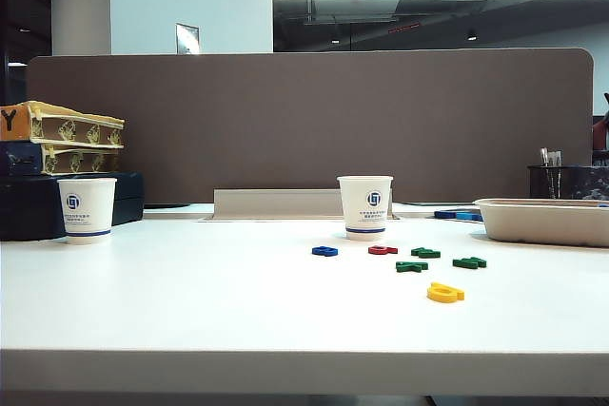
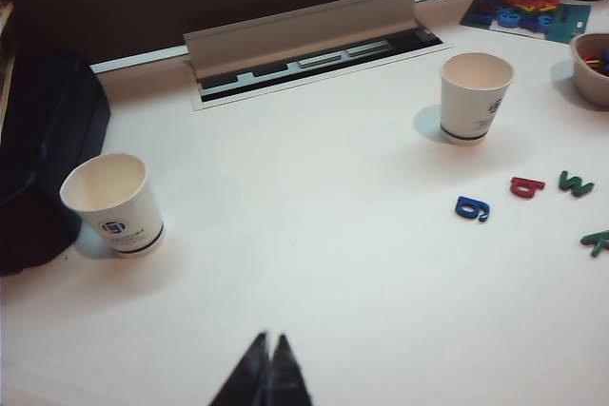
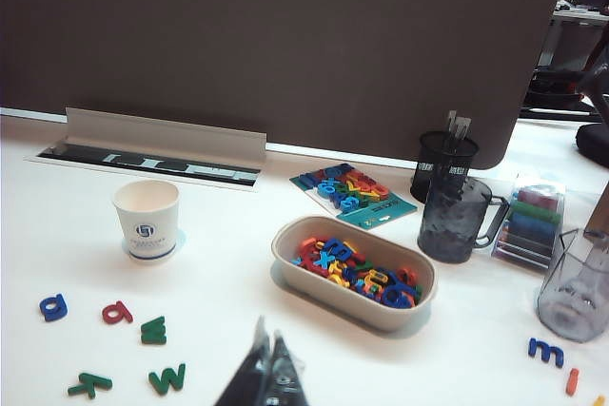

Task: Pick up the letter "c" and put it in the paper cup.

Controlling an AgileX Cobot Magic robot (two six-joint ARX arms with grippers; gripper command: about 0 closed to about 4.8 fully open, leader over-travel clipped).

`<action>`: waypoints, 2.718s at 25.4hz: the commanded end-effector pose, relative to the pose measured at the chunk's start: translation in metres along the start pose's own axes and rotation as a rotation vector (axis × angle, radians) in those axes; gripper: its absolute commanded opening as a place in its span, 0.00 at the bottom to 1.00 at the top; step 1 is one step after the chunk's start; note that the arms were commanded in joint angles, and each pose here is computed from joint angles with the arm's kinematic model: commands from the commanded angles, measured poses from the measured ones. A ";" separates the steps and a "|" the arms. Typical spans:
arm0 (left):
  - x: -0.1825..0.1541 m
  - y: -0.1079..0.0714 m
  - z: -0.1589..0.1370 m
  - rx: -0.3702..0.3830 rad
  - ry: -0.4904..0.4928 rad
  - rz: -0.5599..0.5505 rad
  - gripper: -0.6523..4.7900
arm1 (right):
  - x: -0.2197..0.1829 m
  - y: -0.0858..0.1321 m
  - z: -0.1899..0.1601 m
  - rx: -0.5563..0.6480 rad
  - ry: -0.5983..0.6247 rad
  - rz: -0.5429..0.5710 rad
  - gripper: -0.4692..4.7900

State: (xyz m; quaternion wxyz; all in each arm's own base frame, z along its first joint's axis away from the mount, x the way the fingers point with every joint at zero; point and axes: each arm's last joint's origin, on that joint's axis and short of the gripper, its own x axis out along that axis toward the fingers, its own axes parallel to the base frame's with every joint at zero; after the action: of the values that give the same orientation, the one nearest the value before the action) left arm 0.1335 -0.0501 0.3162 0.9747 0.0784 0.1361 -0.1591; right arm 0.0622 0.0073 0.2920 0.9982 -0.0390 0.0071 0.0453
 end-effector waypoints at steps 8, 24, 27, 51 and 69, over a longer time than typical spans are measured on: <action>0.009 -0.004 -0.048 -0.017 -0.072 0.039 0.11 | 0.012 0.003 -0.038 -0.002 0.010 -0.027 0.09; 0.023 -0.005 -0.079 -0.023 -0.080 0.152 0.11 | 0.021 -0.002 -0.059 0.052 0.029 -0.272 0.13; 0.023 -0.005 -0.081 -0.040 -0.076 0.151 0.11 | 0.024 0.001 -0.058 0.057 -0.031 -0.180 0.08; 0.031 -0.007 -0.104 -0.071 -0.134 0.193 0.11 | 0.041 0.008 -0.113 0.018 0.023 -0.106 0.08; 0.031 -0.006 -0.103 -0.068 -0.134 0.200 0.11 | 0.043 0.009 -0.128 0.018 0.033 -0.107 0.08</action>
State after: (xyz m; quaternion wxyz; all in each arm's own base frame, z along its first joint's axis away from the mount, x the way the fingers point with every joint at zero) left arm 0.1342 -0.0446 0.2066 0.9939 0.0499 0.0743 -0.0639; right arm 0.1031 0.0099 0.1617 0.9991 -0.0309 0.0265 -0.0081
